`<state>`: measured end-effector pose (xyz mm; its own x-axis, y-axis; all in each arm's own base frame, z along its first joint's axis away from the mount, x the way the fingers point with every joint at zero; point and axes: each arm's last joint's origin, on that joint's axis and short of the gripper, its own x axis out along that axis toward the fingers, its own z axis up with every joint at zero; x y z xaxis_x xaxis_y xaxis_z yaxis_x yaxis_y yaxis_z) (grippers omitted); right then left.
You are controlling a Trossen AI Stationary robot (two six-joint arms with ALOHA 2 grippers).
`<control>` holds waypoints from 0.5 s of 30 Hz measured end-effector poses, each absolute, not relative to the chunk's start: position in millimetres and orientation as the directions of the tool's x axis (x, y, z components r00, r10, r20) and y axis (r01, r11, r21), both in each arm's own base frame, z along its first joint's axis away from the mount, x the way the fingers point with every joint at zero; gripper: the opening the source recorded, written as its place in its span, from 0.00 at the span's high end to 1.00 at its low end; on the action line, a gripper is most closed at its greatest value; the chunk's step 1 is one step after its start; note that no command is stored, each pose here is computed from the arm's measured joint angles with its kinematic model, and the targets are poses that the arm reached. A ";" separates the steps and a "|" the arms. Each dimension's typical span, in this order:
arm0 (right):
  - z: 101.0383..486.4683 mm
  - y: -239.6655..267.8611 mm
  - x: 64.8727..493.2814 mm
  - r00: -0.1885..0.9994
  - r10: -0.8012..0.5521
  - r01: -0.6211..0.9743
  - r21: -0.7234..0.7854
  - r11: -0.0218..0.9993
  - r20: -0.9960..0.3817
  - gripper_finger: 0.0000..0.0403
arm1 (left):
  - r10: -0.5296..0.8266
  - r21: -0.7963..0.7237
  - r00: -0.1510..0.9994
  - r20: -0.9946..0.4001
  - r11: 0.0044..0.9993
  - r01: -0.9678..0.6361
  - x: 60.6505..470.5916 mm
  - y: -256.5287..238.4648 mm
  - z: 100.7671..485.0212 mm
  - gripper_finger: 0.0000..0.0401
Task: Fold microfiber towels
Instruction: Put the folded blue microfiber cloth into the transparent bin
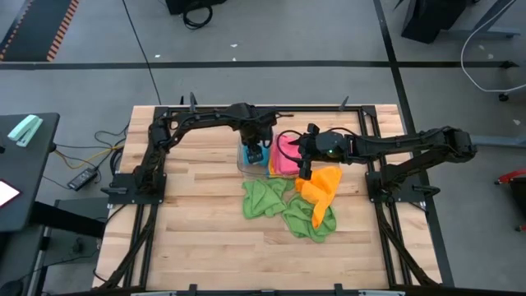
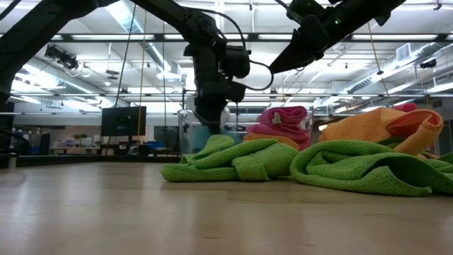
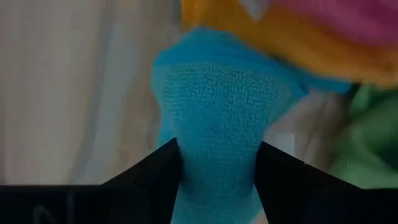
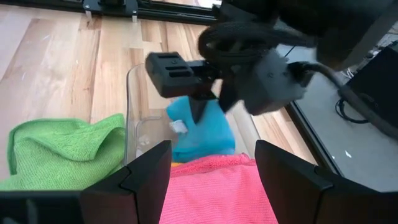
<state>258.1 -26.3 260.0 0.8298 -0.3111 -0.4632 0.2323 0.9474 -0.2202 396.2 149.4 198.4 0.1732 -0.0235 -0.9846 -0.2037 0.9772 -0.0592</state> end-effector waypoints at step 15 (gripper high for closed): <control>260.2 -26.2 258.2 0.831 -0.311 0.236 -0.214 0.948 -0.461 0.40 | 0.110 0.123 0.225 -0.968 0.991 0.044 401.2 136.5 235.7 0.57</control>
